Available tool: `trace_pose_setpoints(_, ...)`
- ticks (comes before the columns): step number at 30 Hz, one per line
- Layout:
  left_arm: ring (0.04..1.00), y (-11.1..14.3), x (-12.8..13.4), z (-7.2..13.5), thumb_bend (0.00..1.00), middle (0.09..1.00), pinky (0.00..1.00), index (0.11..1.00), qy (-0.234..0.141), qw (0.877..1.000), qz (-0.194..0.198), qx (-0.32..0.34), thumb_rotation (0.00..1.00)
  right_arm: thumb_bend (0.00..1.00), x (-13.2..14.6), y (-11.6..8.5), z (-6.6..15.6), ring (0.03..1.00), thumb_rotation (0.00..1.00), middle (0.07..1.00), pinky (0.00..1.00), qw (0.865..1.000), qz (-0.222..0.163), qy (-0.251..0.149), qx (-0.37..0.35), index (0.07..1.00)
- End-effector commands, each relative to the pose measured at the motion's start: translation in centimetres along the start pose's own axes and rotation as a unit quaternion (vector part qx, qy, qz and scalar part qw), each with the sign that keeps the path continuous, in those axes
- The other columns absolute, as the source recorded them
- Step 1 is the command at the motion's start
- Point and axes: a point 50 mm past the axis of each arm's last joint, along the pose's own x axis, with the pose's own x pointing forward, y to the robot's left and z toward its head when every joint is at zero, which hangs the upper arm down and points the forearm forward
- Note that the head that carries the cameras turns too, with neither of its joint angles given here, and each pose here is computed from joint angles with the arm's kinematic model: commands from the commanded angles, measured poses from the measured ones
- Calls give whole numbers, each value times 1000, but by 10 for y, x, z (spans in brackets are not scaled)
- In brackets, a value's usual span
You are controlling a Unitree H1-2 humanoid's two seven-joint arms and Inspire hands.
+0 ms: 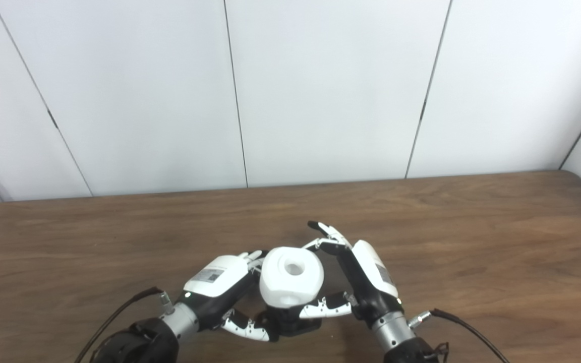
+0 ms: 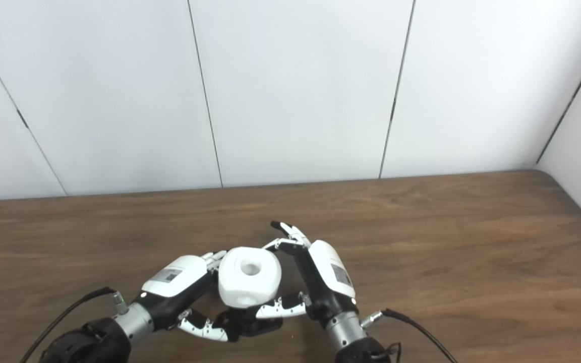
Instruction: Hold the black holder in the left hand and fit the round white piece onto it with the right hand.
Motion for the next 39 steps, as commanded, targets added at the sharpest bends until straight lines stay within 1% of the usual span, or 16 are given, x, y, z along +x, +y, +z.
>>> trace_pose_setpoints(1, 1000, 10, 2, 9, 517, 943, 1000, 480, -21, 1000, 20, 9, 48, 508, 4, -9, 11, 934, 128, 908, 790, 999, -23, -25, -4, 479)
trace_pose_setpoints(7, 1000, 11, 2, 7, 517, 952, 1000, 480, -20, 1000, 16, 9, 47, 508, 2, -22, 13, 935, 128, 903, 801, 999, -29, -28, -7, 479)
trace_pose_setpoints(11, 1000, 11, 2, 8, 517, 953, 1000, 480, -22, 1000, 18, 8, 47, 509, -2, -30, 14, 940, 127, 902, 833, 999, -25, -25, -10, 479)
trace_pose_setpoints(22, 1000, 12, 4, 9, 517, 956, 1000, 480, -18, 1000, 13, 13, 46, 509, -10, -40, 24, 943, 129, 901, 813, 999, -7, -32, -2, 480)
trace_pose_setpoints(25, 1000, 12, 4, 9, 517, 959, 1000, 480, -16, 1000, 12, 13, 46, 509, -12, -43, 29, 947, 129, 904, 821, 999, -3, -39, 0, 480)
trace_pose_setpoints(29, 1000, 12, 5, 10, 517, 956, 1000, 480, -13, 1000, 12, 9, 46, 509, -14, -44, 34, 937, 130, 902, 811, 999, 2, -48, -2, 480)
trace_pose_setpoints(33, 1000, 11, 6, 10, 517, 958, 1000, 481, -14, 1000, 13, 15, 47, 509, -17, -41, 33, 939, 128, 901, 812, 999, 7, -41, -1, 480)
trace_pose_setpoints(39, 1000, 11, 6, 11, 517, 959, 1000, 481, -13, 1000, 12, 16, 47, 509, -17, -36, 25, 949, 128, 909, 816, 999, 15, -28, -2, 480)
